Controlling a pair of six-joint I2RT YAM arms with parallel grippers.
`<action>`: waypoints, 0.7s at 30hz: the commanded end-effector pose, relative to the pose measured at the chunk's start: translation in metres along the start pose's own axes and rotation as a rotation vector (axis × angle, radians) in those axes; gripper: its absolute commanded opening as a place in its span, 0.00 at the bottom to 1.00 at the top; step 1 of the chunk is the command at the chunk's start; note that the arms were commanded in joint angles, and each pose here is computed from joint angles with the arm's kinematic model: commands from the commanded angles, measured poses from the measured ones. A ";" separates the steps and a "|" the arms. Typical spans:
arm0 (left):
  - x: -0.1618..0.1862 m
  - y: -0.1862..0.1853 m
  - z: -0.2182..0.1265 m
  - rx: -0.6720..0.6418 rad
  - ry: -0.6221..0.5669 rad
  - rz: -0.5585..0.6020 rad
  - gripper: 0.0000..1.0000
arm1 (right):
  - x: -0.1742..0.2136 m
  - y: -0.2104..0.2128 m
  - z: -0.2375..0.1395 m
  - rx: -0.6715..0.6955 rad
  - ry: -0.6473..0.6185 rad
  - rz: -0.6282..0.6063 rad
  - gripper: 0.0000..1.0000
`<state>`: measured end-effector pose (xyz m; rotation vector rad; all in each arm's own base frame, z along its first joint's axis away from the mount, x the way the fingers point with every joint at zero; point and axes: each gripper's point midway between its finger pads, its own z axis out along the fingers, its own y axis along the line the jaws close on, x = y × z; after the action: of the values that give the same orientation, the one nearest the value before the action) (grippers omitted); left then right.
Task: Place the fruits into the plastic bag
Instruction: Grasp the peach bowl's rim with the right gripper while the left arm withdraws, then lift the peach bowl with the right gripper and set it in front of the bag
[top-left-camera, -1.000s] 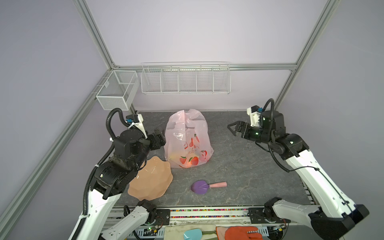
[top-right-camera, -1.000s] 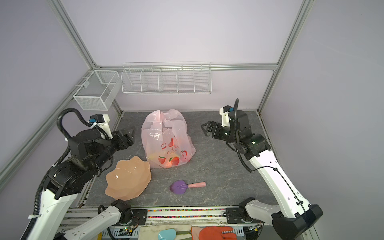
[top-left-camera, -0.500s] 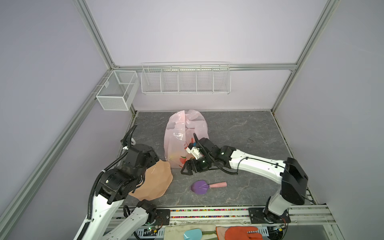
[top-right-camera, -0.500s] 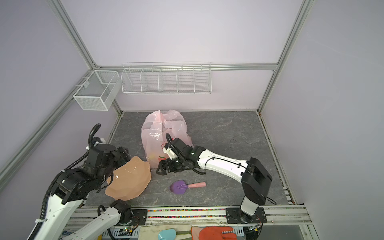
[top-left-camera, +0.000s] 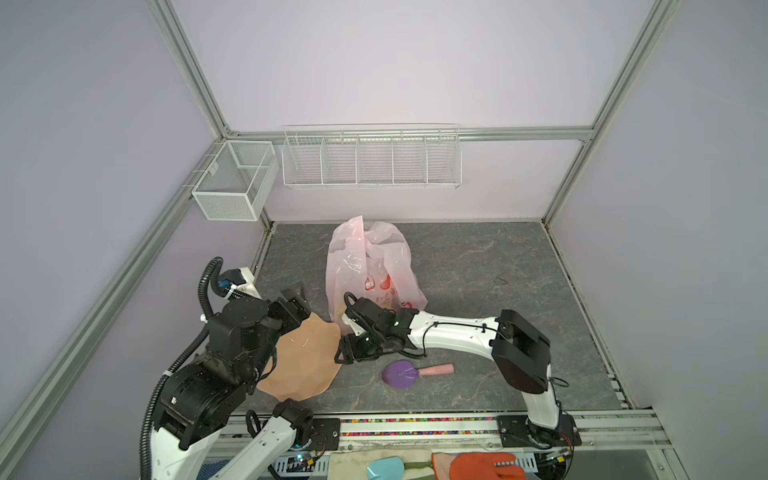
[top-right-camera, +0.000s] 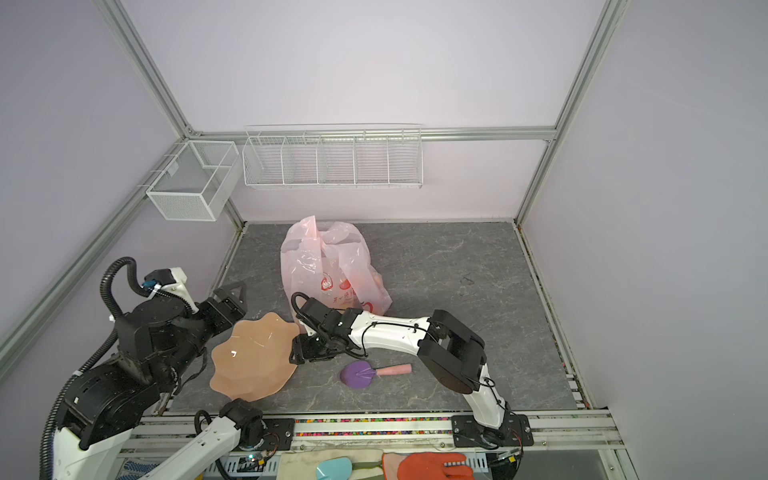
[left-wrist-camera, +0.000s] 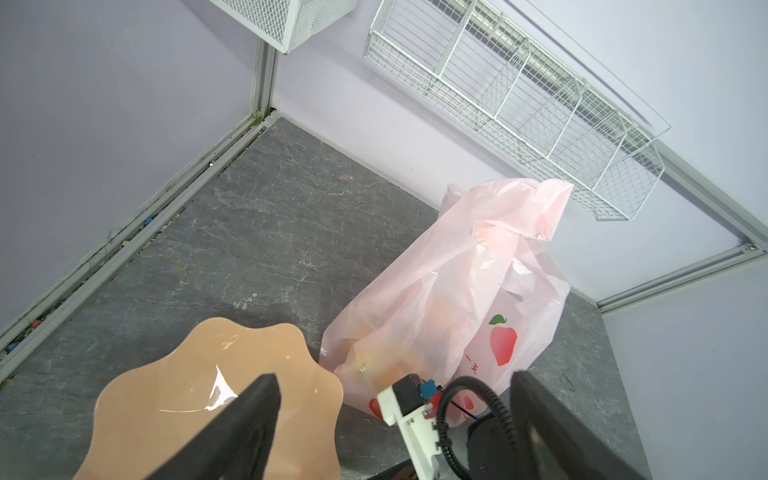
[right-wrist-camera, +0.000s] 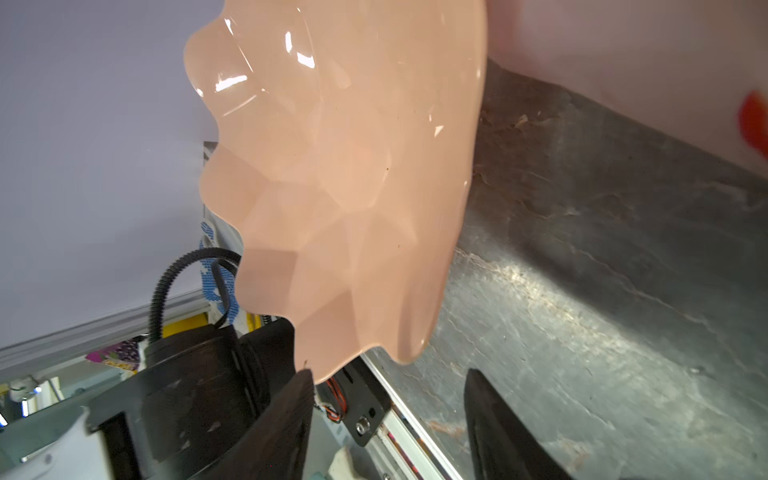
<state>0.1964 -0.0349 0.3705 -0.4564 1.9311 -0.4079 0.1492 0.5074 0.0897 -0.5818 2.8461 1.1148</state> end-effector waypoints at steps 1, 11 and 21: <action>-0.007 -0.001 -0.010 0.022 -0.021 0.007 0.87 | -0.010 -0.013 0.008 0.078 -0.038 0.039 0.51; -0.006 0.004 -0.015 0.023 -0.030 0.034 0.87 | -0.026 -0.024 0.006 0.145 -0.108 0.052 0.22; -0.007 0.003 -0.010 0.016 -0.037 0.070 0.88 | -0.026 -0.050 -0.040 0.274 -0.180 0.097 0.07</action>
<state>0.1885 -0.0306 0.3775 -0.3951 1.9051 -0.3907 0.1858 0.4944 0.0901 -0.4031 2.7989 0.9020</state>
